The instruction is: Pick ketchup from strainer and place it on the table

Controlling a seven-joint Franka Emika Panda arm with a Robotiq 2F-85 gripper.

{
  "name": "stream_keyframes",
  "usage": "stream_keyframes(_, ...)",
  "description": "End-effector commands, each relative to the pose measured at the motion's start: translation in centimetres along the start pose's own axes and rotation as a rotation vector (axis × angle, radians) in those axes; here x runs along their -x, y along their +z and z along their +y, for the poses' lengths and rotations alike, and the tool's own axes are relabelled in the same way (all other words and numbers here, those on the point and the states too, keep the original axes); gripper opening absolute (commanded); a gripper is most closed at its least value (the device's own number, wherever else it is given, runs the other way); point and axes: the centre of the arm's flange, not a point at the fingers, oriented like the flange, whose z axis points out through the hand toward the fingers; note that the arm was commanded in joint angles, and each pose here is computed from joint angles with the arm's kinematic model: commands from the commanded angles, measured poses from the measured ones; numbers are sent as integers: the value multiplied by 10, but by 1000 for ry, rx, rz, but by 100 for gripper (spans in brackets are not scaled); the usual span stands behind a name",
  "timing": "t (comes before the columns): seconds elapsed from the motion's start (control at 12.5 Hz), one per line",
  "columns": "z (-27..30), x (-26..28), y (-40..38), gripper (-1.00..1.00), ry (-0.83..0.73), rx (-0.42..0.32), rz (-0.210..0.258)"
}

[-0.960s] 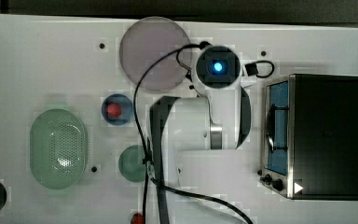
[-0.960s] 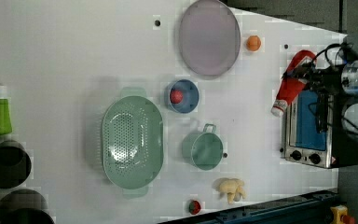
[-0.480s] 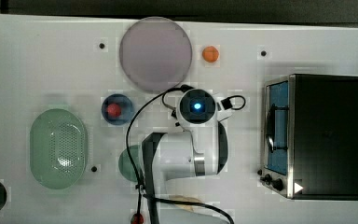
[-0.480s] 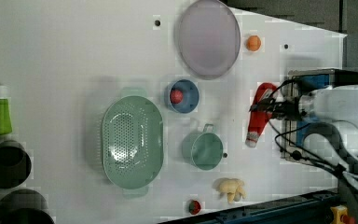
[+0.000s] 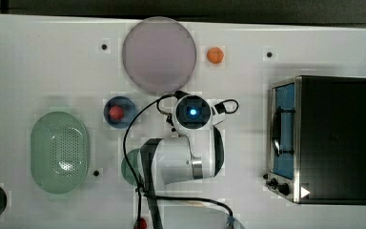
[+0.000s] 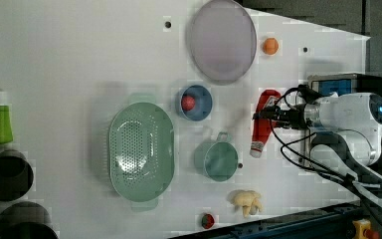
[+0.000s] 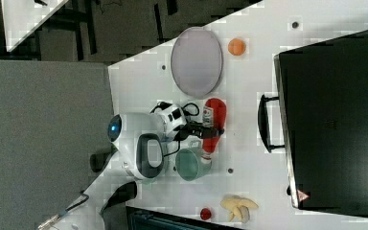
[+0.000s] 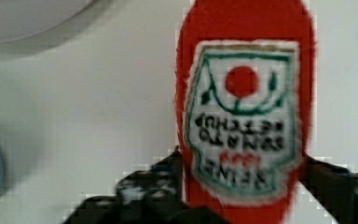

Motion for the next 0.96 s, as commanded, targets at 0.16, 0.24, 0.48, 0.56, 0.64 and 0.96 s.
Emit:
stream_keyframes(0.16,6,-19,-34,100,-15,-6,74)
stream_keyframes(0.24,5,-26,-55,100,-6,-4,110)
stream_keyframes(0.48,5,-41,-128,100,117,-19,159)
stream_keyframes(0.56,5,-44,-152,100,167,-38,147)
stream_keyframes(0.64,3,-47,-178,100,201,-65,134)
stream_keyframes(0.96,-1,-52,-289,100,334,-113,96)
